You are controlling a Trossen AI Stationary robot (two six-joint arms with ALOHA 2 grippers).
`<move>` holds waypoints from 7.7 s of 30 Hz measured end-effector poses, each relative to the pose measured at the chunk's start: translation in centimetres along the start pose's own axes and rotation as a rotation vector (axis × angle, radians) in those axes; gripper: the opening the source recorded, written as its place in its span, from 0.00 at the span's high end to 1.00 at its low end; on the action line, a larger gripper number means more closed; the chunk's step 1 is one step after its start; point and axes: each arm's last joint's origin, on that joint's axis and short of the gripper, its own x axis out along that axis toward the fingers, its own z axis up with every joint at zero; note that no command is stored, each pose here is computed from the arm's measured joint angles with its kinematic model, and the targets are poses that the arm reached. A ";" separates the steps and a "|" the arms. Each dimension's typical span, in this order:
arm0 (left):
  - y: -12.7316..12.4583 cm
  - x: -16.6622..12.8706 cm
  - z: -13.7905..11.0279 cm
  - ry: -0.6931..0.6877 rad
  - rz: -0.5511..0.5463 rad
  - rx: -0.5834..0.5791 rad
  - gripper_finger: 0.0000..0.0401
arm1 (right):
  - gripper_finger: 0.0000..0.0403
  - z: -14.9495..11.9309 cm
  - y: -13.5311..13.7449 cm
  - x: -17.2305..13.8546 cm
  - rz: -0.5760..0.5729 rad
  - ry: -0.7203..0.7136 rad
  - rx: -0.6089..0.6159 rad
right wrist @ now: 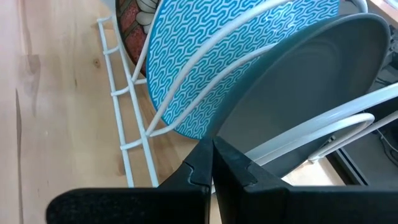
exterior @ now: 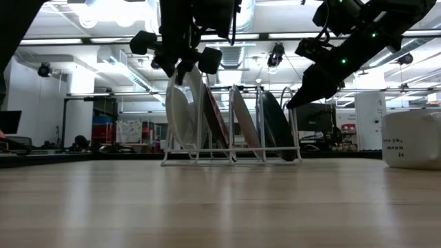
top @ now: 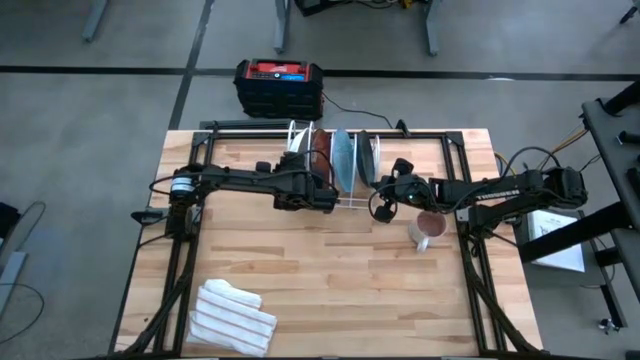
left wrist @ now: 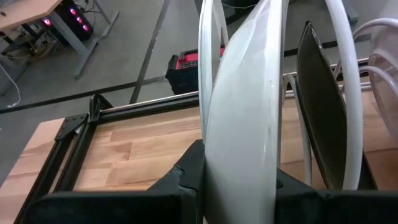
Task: Sort dishes
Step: Put the white plate in the dish rack, then return to Home Position
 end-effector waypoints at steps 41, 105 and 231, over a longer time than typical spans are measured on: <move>-0.1 0.3 0.4 -0.011 0.007 -0.009 0.80 | 1.00 -0.1 0.0 0.0 -0.004 0.004 0.009; 1.7 -3.7 6.9 -0.047 -0.135 0.097 0.51 | 1.00 -0.1 0.0 0.0 -0.004 0.002 0.052; 20.5 4.3 -10.3 -0.690 -0.724 0.267 0.51 | 1.00 -7.2 0.2 -12.0 0.474 -1.007 0.092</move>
